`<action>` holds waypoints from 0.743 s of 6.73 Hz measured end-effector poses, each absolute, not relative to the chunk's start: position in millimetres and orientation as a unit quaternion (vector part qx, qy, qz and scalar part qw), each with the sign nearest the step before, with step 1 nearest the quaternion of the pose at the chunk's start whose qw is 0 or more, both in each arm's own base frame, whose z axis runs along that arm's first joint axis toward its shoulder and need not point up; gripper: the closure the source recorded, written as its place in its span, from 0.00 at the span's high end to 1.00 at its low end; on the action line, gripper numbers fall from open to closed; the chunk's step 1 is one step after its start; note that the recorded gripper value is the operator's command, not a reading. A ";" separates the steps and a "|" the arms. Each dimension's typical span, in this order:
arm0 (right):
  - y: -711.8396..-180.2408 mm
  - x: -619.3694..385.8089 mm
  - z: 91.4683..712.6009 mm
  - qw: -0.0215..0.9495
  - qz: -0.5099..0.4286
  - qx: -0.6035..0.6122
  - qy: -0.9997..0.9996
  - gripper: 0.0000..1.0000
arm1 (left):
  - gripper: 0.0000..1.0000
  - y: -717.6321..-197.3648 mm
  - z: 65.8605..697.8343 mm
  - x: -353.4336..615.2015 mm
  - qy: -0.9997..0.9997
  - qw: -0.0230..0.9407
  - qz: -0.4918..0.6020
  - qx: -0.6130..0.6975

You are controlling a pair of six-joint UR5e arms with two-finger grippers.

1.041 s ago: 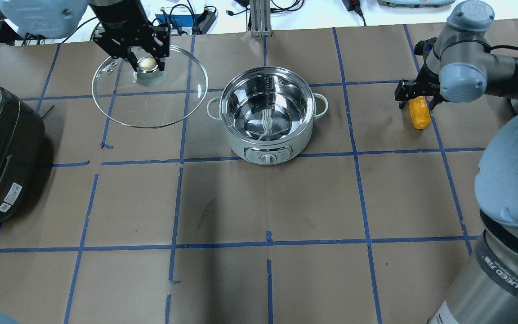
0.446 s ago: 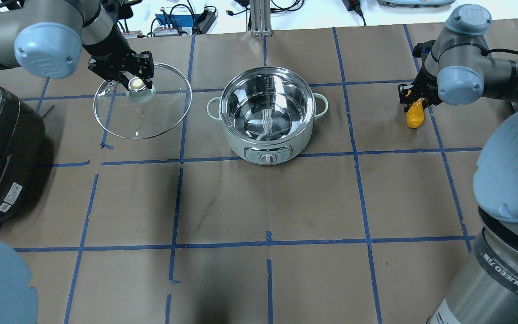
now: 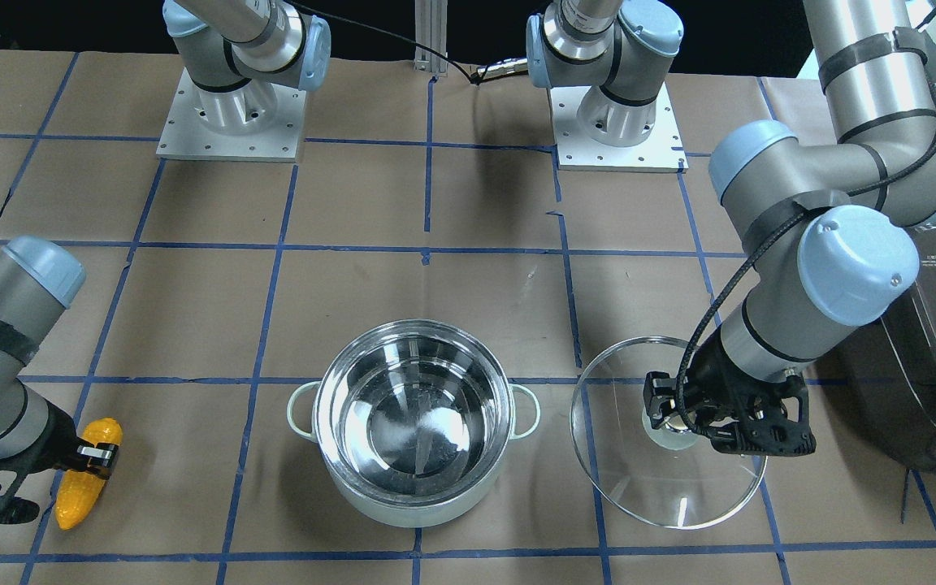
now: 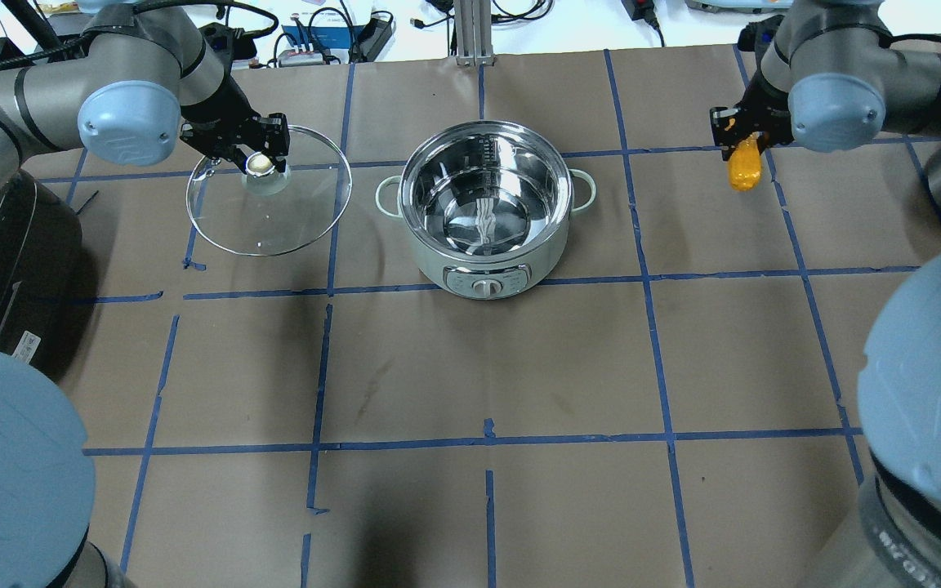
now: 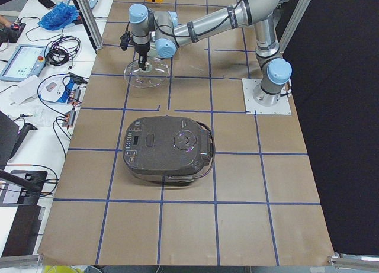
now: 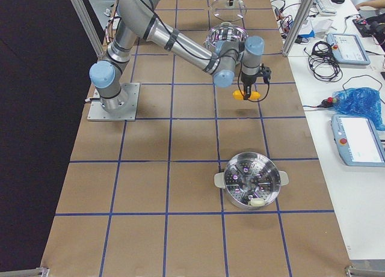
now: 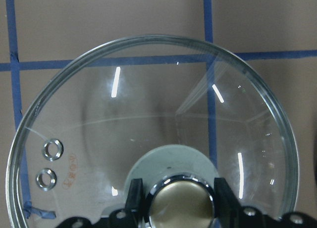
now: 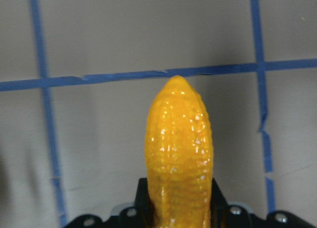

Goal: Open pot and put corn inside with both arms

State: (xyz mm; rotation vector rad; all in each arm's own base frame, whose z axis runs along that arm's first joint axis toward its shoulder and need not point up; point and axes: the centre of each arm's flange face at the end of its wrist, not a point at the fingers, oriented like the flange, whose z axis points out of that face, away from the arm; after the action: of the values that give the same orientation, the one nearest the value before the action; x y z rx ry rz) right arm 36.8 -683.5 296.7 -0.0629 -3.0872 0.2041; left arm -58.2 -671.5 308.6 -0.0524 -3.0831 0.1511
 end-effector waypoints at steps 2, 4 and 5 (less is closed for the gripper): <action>-657.6 184.1 346.6 0.018 0.094 0.042 -0.995 0.07 | 0.02 -682.9 290.4 -37.9 -0.998 0.027 0.057 -0.012; -630.0 285.3 352.1 0.006 0.106 0.062 -0.992 0.08 | 0.03 -690.8 272.4 -19.6 -0.998 0.027 0.064 -0.007; -627.4 317.8 351.7 0.002 0.111 0.071 -0.991 0.08 | 0.07 -692.8 263.9 -16.3 -0.997 0.026 0.067 -0.010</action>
State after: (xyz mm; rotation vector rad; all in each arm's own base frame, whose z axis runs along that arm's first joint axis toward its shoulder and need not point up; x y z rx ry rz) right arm 317.8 -627.4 351.7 0.2223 -3.1096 0.3487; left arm -16.3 -692.8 263.9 -0.0299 -3.0822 0.2077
